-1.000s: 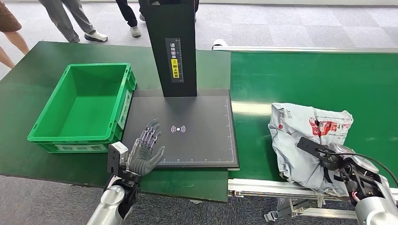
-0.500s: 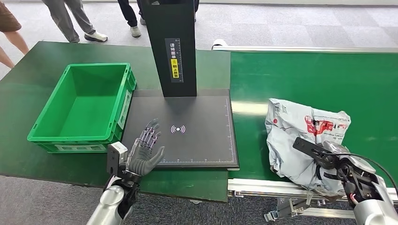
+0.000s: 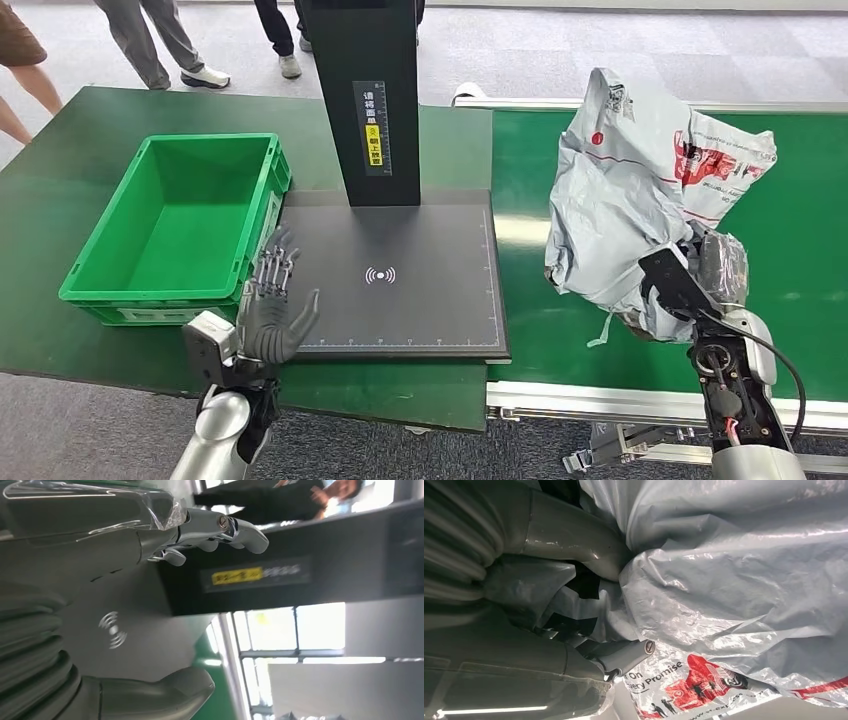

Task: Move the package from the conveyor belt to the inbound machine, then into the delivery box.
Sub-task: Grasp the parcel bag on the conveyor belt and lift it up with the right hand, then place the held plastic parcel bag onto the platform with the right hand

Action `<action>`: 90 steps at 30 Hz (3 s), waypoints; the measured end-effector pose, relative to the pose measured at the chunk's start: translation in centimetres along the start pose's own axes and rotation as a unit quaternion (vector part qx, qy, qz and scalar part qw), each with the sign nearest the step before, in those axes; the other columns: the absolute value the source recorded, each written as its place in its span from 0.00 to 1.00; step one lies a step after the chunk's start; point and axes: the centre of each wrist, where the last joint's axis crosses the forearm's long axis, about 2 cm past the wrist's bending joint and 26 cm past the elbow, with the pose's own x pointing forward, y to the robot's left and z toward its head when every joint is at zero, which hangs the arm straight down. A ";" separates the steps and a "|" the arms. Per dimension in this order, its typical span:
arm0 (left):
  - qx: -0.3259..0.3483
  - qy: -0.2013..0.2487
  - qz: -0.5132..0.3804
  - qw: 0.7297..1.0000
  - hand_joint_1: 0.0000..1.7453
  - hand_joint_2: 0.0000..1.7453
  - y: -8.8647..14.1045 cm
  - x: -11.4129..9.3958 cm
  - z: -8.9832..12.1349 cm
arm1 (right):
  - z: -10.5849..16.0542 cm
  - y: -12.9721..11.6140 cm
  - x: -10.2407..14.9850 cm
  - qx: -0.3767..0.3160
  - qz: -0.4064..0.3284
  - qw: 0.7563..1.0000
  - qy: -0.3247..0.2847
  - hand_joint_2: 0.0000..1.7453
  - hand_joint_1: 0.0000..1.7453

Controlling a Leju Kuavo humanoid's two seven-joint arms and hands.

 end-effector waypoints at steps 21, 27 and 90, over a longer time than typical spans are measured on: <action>0.084 -0.104 -0.066 0.989 0.00 1.00 1.7 3.1 -2.6 | -5.4 3.8 11.3 0.038 -0.118 0.974 -0.188 1.00 1.00; 0.086 -0.104 -0.059 0.989 0.00 1.00 1.9 3.1 -2.8 | -6.3 5.0 12.7 0.095 -0.120 0.967 -0.206 1.00 1.00; 0.037 -0.053 -0.003 0.998 0.00 1.00 -0.6 1.2 -4.2 | -4.0 14.2 20.9 0.290 -0.282 0.896 -0.186 1.00 0.00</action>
